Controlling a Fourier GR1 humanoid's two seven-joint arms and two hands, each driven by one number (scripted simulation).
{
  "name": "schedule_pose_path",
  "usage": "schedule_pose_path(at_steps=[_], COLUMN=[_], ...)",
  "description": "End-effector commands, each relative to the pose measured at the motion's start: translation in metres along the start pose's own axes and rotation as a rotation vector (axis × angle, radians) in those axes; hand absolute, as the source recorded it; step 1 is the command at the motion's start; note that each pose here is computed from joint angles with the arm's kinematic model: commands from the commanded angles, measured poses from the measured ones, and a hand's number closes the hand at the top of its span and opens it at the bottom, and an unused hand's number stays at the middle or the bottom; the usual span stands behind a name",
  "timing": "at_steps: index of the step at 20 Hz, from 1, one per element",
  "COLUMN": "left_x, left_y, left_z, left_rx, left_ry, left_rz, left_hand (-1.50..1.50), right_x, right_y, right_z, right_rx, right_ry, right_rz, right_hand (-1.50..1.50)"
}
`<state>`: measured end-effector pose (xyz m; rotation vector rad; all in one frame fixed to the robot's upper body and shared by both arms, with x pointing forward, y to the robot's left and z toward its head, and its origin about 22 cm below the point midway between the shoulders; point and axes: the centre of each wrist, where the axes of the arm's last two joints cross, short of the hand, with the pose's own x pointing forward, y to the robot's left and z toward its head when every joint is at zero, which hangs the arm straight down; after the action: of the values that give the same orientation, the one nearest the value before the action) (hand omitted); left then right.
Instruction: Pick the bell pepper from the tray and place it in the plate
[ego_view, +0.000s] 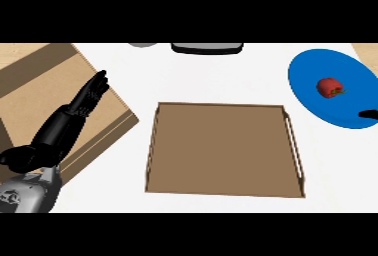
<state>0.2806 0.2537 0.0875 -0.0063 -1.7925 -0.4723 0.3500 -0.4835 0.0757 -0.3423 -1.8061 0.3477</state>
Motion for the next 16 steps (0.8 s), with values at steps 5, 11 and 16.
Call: schedule_pose_path(at_steps=[5,11,16], left_x=[0.002,0.005,-0.006], left_y=[0.000,0.008,0.005], left_z=[-0.004,-0.004,0.002], left_rx=[0.012,0.010,0.013], left_ry=[-0.003,-0.020,-0.014], left_rz=[-0.004,-0.012,0.005], left_hand=[0.00,0.00,0.00], right_x=[0.004,0.016,0.024], right_y=[-0.057,-0.088,-0.106], right_z=[0.040,0.058,0.069], right_rx=[0.005,0.049,0.055], right_ry=[-0.027,-0.043,-0.050], right_rz=[-0.209,-0.185,-0.165], right_hand=[-1.50,-1.50,-1.50])
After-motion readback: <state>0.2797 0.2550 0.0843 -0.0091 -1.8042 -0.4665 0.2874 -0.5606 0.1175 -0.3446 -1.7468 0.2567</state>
